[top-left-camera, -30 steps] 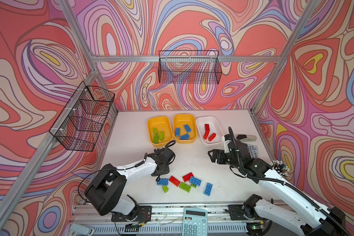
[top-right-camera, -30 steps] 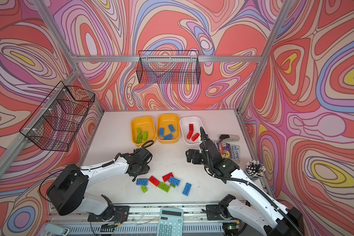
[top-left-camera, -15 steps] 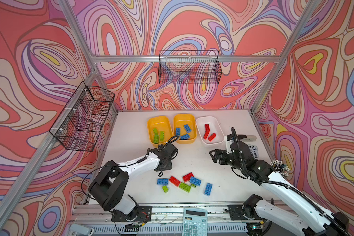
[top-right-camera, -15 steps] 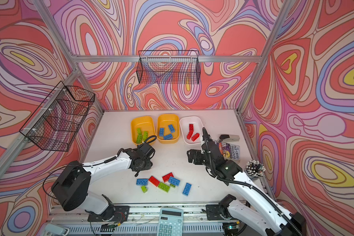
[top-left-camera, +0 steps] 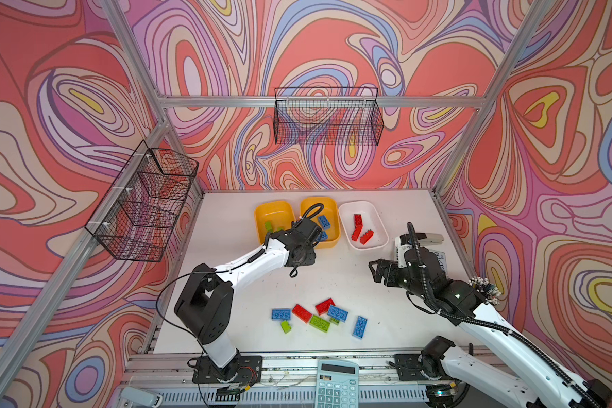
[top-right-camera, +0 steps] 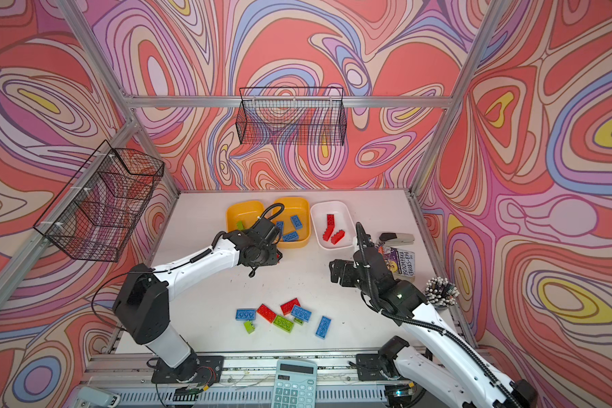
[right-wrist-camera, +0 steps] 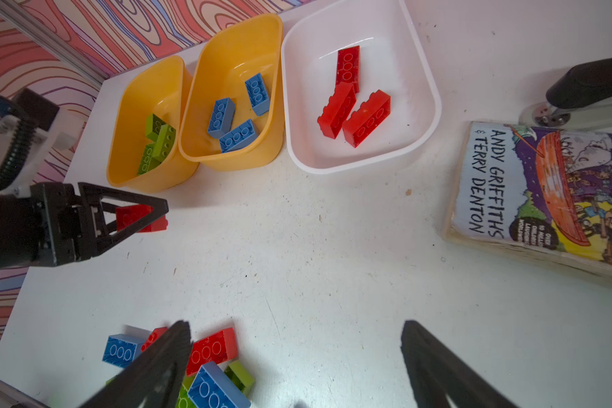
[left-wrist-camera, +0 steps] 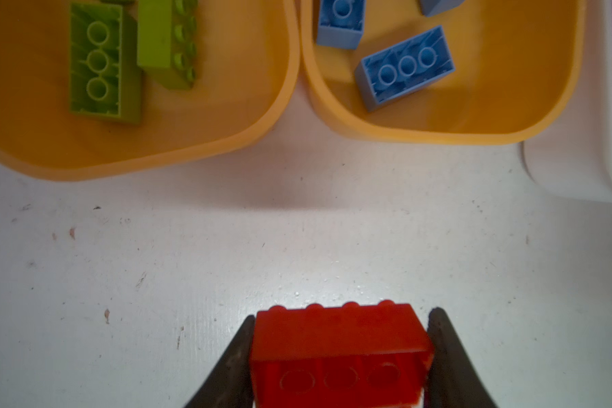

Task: Sort the legos into containers by color
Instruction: 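Carry the red brick to the white tub and release it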

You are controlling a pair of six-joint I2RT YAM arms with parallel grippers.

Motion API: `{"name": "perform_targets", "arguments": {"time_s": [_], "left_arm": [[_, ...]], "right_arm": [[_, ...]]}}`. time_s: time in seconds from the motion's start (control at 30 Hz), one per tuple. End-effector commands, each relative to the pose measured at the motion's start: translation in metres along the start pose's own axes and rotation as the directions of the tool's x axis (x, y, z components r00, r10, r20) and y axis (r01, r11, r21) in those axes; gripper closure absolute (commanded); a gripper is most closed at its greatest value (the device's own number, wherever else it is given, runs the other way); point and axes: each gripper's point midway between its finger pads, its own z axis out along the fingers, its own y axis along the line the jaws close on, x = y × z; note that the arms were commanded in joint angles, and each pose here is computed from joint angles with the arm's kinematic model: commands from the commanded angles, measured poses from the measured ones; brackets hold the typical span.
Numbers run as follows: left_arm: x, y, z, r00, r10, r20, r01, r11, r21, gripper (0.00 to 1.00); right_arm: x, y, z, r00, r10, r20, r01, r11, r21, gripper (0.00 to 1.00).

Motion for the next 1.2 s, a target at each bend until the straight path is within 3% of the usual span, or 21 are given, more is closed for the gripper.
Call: {"name": "perform_targets", "arguments": {"time_s": [0.0, 0.23, 0.37, 0.53, 0.63, 0.73, 0.8, 0.97, 1.1, 1.17], "left_arm": [[-0.017, -0.024, 0.0, 0.999, 0.047, -0.017, -0.046, 0.998, 0.05, 0.62], [-0.071, -0.116, 0.005, 0.995, 0.085, 0.043, -0.093, 0.955, 0.283, 0.61], [-0.092, -0.173, 0.019, 0.993, 0.105, 0.062, -0.121, 0.888, 0.443, 0.61], [-0.111, -0.211, 0.044, 0.991, 0.101, 0.086, -0.131, 0.854, 0.503, 0.6], [-0.118, -0.221, 0.061, 0.992, 0.085, 0.092, -0.121, 0.85, 0.512, 0.56], [-0.119, -0.227, 0.073, 0.994, 0.066, 0.085, -0.101, 0.84, 0.532, 0.35], [-0.12, -0.23, 0.074, 0.995, 0.056, 0.084, -0.092, 0.832, 0.547, 0.29], [-0.129, -0.235, 0.044, 0.991, 0.027, 0.129, -0.1, 0.792, 0.603, 0.17], [-0.128, -0.223, 0.011, 0.986, 0.01, 0.165, -0.111, 0.779, 0.617, 0.17], [-0.119, -0.206, -0.001, 0.986, 0.013, 0.166, -0.111, 0.796, 0.595, 0.17]], "right_arm": [[-0.013, 0.0, -0.009, 0.999, 0.013, 0.033, -0.014, 1.0, 0.02, 0.02], [-0.018, 0.002, -0.006, 0.999, 0.007, 0.034, -0.008, 1.0, 0.03, 0.02], [-0.02, 0.001, -0.004, 0.999, 0.002, 0.033, -0.004, 0.999, 0.042, 0.02], [-0.015, -0.006, -0.005, 0.999, 0.021, 0.036, -0.023, 0.998, 0.065, 0.02], [-0.015, -0.01, -0.007, 0.999, 0.027, 0.04, -0.03, 0.996, 0.082, 0.02], [-0.017, -0.013, -0.01, 0.999, 0.025, 0.048, -0.03, 0.995, 0.1, 0.02], [-0.018, -0.014, -0.012, 0.998, 0.029, 0.058, -0.035, 0.994, 0.101, 0.02], [-0.016, -0.015, -0.011, 0.998, 0.037, 0.052, -0.042, 0.994, 0.105, 0.02], [-0.015, -0.012, -0.008, 0.998, 0.043, 0.047, -0.047, 0.995, 0.091, 0.02], [-0.015, -0.01, -0.005, 0.998, 0.039, 0.041, -0.043, 0.996, 0.083, 0.02]]}}
